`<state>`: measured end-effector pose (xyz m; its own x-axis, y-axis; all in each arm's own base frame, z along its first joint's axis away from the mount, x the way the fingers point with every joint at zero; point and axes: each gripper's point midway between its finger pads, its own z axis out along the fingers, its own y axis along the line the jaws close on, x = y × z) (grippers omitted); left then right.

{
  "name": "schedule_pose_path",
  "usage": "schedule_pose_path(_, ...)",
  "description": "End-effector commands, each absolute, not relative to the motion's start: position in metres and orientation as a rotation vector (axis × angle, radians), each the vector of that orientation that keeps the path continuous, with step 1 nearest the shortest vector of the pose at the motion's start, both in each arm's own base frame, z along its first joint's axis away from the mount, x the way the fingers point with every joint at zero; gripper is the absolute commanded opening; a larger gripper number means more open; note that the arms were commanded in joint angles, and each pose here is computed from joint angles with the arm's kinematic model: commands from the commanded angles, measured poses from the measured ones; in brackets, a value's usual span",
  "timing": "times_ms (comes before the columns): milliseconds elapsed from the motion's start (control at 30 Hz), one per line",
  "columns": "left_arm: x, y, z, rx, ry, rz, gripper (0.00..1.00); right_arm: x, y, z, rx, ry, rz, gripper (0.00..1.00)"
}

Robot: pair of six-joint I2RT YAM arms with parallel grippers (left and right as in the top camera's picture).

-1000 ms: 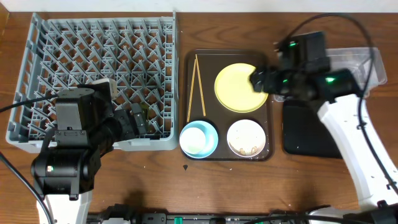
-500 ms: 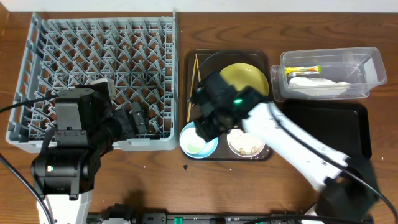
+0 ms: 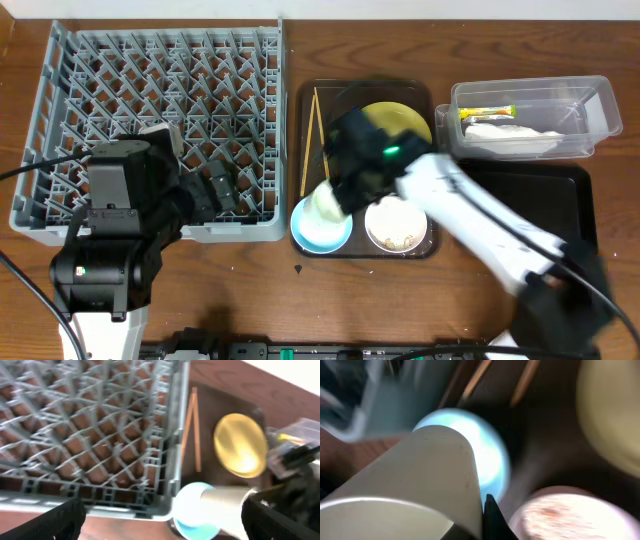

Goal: Sort waste into correct bins and load items into the dishwasher
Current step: 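Grasp the white cup from the light-blue bowl with the right gripper, then lift the white cup and hand it to the left gripper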

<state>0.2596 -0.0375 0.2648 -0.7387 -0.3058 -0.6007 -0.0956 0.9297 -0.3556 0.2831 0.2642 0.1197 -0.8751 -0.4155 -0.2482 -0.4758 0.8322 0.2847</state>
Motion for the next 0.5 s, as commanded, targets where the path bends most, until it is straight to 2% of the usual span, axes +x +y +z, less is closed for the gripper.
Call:
schedule_pose_path(0,0.261,-0.079,0.289,-0.139,2.33,-0.705,0.99,0.31,0.241,0.183,-0.617,2.636,0.701,0.01)
schedule_pose_path(133,0.259,-0.122,0.316,0.047,2.239,-1.05,0.98,0.313,0.248,0.245,-0.765,2.323,1.112,0.01)
schedule_pose_path(233,0.253,-0.144,0.332,0.161,2.178,-1.278,0.98,0.294,0.256,0.296,-0.932,1.998,1.474,0.01)
schedule_pose_path(333,0.242,-0.161,0.352,0.309,2.086,-1.483,0.98,0.281,0.261,0.316,-1.001,1.87,1.598,0.01)
schedule_pose_path(467,0.235,-0.167,0.356,0.354,2.066,-1.598,0.98,0.266,0.275,0.335,-1.098,1.731,1.694,0.01)
